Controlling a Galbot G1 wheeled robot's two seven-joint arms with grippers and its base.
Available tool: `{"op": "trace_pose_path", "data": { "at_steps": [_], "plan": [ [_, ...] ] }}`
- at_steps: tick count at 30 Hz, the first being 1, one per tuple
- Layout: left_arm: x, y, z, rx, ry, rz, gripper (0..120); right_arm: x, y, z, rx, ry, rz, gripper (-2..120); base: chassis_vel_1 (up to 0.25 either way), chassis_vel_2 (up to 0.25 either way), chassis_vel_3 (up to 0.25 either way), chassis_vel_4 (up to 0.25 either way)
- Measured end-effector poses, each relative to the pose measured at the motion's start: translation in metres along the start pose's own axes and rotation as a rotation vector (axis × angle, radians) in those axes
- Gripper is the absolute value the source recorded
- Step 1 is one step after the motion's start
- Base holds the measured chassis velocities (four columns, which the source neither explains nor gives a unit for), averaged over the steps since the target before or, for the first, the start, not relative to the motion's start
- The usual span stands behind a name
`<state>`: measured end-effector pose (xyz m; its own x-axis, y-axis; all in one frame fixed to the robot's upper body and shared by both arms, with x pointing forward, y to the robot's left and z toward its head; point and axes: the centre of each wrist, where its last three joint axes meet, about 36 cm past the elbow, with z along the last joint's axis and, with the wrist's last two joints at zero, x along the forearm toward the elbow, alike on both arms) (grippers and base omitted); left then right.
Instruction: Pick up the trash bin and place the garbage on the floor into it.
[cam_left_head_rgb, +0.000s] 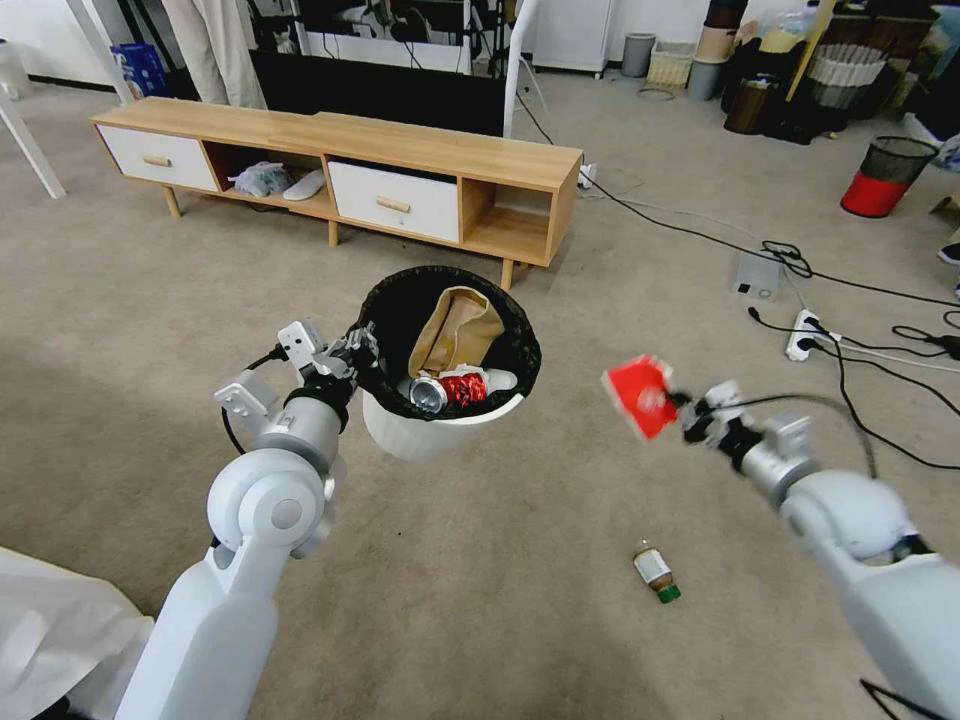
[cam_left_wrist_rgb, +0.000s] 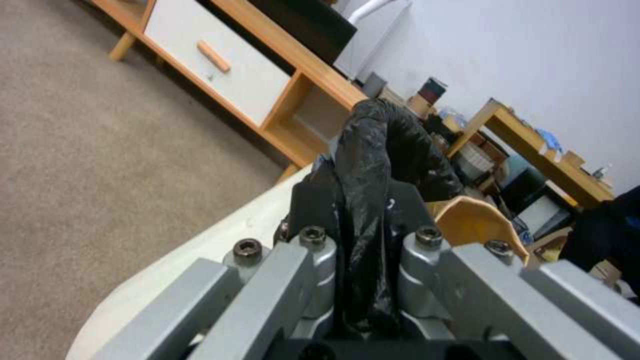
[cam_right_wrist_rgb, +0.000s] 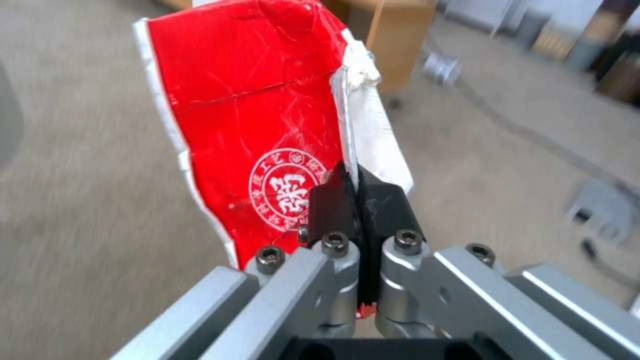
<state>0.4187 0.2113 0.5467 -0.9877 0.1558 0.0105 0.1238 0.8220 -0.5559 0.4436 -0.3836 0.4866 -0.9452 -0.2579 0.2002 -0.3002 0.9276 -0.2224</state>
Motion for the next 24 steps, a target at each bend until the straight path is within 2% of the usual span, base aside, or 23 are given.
{"op": "trace_pose_path", "data": {
  "at_steps": [2, 3, 6, 10, 12, 16, 18, 24],
  "plan": [
    [0.000, 0.001, 0.000, 0.000, 0.005, -0.005, 7, 0.010, -0.009, -0.026, 0.007, -0.082, 0.021, 0, 0.000, 0.000, 0.000, 0.000],
    [0.000, 0.001, 0.000, 0.000, 0.005, -0.005, 7, 0.010, -0.009, -0.026, 0.007, -0.082, 0.021, 0, 0.000, 0.000, 0.000, 0.000],
    [-0.001, 0.001, 0.003, -0.001, 0.021, -0.005, 7, 0.025, -0.015, -0.068, 0.018, -0.215, 0.028, 0, 0.000, 0.000, 0.000, 0.000],
    [0.000, 0.000, 0.005, -0.003, 0.036, -0.004, 7, 0.036, -0.014, -0.091, 0.033, -0.288, 0.022, 0, 0.000, 0.000, 0.000, 0.000],
    [0.000, -0.001, 0.009, -0.006, 0.053, -0.001, 7, 0.048, -0.011, -0.115, 0.055, -0.373, 0.001, 0, 0.000, 0.000, 0.000, 0.000],
    [0.000, -0.002, 0.013, -0.008, 0.070, 0.006, 7, 0.056, -0.006, -0.130, 0.072, -0.424, -0.032, 0, 0.000, 0.000, 0.000, 0.000],
    [0.000, -0.006, 0.020, -0.015, 0.100, 0.021, 7, 0.061, 0.002, -0.141, 0.090, -0.468, -0.090, 0, 0.000, 0.000, 0.000, 0.000],
    [-0.004, -0.012, 0.029, -0.033, 0.148, 0.050, 7, 0.062, 0.013, -0.148, 0.131, -0.506, -0.213, 0, 0.000, 0.000, 0.000, 0.000]
  ]
}}
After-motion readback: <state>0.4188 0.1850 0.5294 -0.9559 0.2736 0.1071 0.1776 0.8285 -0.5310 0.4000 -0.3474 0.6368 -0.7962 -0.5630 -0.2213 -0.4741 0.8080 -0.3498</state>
